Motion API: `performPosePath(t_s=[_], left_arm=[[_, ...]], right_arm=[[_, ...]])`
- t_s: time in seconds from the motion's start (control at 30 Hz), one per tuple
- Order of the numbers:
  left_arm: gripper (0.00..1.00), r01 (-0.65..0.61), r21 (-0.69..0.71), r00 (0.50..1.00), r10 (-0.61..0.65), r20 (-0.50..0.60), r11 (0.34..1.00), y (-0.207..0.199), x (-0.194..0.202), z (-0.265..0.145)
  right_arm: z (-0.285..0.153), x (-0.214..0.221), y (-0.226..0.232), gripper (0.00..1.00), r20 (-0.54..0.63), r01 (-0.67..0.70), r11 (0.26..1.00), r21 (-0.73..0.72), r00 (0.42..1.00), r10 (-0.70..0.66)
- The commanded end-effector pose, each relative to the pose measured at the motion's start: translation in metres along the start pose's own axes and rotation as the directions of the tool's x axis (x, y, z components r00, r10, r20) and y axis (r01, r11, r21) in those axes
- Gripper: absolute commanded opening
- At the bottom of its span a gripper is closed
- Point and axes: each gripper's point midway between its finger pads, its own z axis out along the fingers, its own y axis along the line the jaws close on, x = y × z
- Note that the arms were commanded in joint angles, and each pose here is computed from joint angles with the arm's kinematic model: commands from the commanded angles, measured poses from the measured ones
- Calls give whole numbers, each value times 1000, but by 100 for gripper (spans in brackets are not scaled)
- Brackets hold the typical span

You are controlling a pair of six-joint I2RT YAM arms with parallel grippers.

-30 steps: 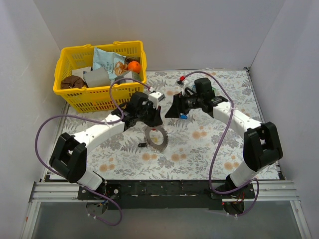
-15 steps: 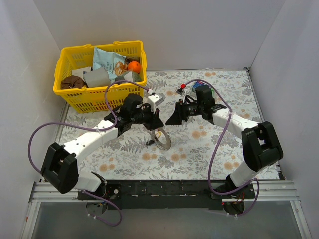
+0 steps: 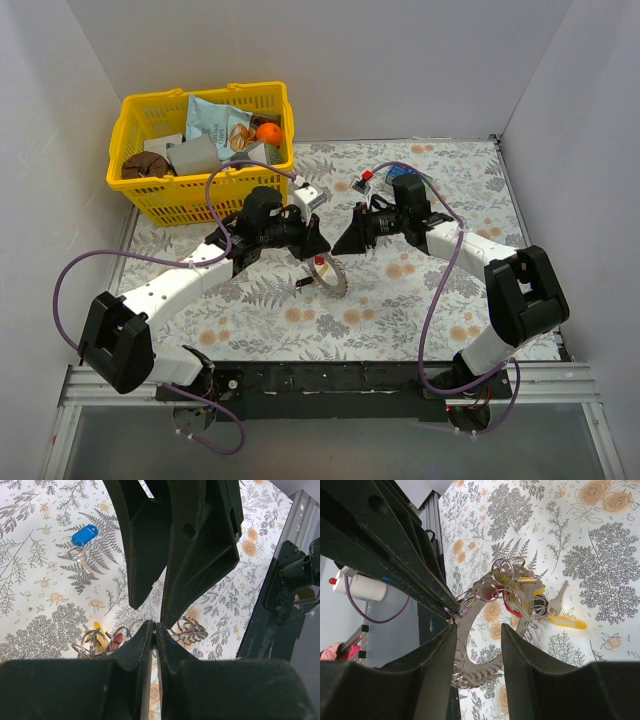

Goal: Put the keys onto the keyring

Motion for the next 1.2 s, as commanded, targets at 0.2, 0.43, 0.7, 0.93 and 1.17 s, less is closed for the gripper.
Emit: performPosePath(t_s=[0.2,0.43,0.7,0.93,1.17], left_arm=[[2,-25,14,998,24,62,1000,-5,-20,0],[2,-73,77,996,69,48,994,-15,-12,-4],[2,-194,161,979,180,94,968,-35,-6,-18],[2,-323,230,939,279,202,918,-57,-10,-34],[0,-399,269,901,321,290,876,-71,-16,-40]], right_arm=[[-3,-12,31,49,27,80,994,-80,997,-78],[-6,-24,37,52,60,111,990,-89,993,-106],[-25,-37,55,69,107,205,973,-110,975,-193],[-31,-32,73,72,101,239,956,-169,969,-224],[-31,-23,88,65,85,234,941,-244,972,-220]])
